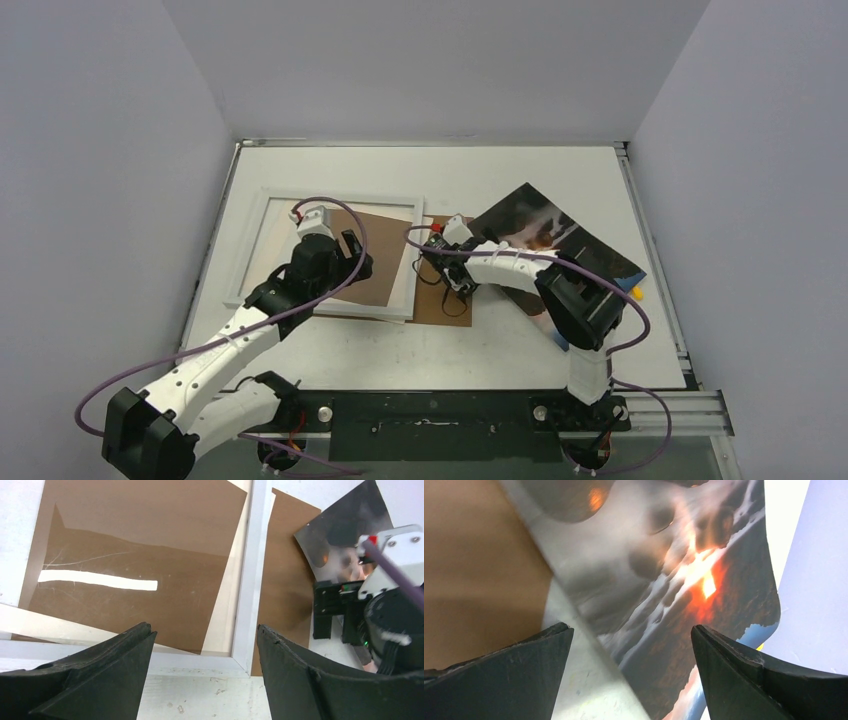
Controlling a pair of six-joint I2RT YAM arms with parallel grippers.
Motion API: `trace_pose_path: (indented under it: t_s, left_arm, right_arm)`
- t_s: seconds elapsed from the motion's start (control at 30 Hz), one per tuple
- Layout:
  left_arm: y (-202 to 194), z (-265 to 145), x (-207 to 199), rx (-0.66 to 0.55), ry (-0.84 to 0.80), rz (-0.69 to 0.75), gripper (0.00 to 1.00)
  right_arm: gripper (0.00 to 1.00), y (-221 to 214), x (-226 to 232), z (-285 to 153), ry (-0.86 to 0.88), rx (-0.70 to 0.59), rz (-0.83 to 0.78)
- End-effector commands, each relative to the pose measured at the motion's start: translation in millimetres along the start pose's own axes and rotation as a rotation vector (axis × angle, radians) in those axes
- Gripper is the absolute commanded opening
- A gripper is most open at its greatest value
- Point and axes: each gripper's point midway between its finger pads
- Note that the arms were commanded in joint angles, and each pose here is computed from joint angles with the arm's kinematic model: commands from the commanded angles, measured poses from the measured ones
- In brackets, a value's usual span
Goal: Take the photo out of the frame
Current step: Place the photo at the center of the board.
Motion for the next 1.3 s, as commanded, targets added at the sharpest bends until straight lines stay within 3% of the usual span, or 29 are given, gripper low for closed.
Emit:
trace_pose_path:
  t_s: [0.0, 0.5, 0.77, 0.93, 1.03, 1.13, 1.27]
  left_arm:
    - [6, -1, -1, -0.021, -0.030, -0.053, 0.74]
    - [21, 2, 6, -0.036, -0.015, -0.097, 0.74]
    - [64, -5, 16, -0.036, 0.031, -0.104, 0.74]
    - [126, -13, 36, -0.103, 0.120, -0.067, 0.75]
    - [157, -7, 63, -0.160, 0.197, -0.057, 0.76]
    - [185, 7, 96, -0.203, 0.264, -0.066, 0.95]
    - [202, 28, 122, -0.253, 0.343, 0.010, 0.96]
  right_arm:
    - [0.94, 11, -22, 24, -0.045, 0.017, 0.063]
    - [0.98, 69, -51, 95, 0.196, -0.012, 0.342]
    - [0.92, 104, -65, 39, 0.297, -0.172, 0.452]
    - [0.90, 114, -49, -4, 0.344, -0.243, 0.561]
    - [0.90, 119, -32, -19, 0.476, -0.310, 0.655]
    - [0.90, 116, -20, -22, 0.657, -0.345, 0.731]
    - [0.90, 110, -15, -18, 0.739, -0.356, 0.753]
Point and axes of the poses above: each gripper's point midway between its finger pads, its own z axis out along the fingers, its own x axis along the line the jaws close on, y = z × x, and after that the axes turned 11 degrees about -z, right-handed
